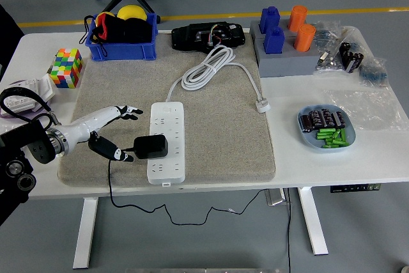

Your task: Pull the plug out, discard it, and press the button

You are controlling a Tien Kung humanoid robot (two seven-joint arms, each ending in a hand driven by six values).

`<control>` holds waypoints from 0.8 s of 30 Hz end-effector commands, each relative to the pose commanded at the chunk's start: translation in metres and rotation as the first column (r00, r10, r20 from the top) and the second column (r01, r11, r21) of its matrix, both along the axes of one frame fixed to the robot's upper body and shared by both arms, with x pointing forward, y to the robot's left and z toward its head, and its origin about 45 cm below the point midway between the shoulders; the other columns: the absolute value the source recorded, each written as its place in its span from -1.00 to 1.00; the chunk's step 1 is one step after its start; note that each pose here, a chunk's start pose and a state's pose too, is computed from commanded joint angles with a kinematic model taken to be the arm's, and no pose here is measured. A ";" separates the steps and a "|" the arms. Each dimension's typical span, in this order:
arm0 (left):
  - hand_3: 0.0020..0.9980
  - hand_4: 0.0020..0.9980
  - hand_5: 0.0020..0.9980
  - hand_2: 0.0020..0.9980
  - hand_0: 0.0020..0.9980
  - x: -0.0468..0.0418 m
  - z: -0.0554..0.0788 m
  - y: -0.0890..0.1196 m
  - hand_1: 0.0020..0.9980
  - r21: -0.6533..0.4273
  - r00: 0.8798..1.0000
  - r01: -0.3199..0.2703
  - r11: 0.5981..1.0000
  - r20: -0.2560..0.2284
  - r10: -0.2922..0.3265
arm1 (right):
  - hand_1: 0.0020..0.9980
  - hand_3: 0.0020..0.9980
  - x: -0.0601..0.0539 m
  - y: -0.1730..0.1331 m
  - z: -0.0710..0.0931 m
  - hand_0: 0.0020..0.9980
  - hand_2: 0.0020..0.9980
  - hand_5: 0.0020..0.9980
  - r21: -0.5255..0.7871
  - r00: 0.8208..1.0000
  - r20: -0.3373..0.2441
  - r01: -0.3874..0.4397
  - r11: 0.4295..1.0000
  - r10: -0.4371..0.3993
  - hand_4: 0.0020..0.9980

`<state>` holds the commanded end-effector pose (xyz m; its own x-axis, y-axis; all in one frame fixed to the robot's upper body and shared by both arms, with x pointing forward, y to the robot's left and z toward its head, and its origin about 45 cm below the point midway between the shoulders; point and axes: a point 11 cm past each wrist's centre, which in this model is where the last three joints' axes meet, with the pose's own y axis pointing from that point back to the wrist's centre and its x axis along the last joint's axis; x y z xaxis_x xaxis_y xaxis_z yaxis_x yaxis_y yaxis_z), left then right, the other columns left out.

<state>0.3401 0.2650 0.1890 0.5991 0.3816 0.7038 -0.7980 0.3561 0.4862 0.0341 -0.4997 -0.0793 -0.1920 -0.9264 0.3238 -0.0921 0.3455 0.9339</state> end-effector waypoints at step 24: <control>0.26 0.90 -1.00 0.12 0.54 -0.0007 -0.016 -0.033 0.27 -0.083 0.995 0.052 0.995 0.090 -0.045 | 0.39 0.28 0.003 -0.001 0.001 0.61 0.36 0.26 -0.003 1.000 0.004 -0.005 1.000 0.005 0.50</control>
<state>0.3394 0.2320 0.1733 0.5553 0.4144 0.7211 -0.8173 0.4324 0.3808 0.0371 -0.5006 -0.0785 -0.1888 -0.9265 0.3255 -0.0973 0.3474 0.9326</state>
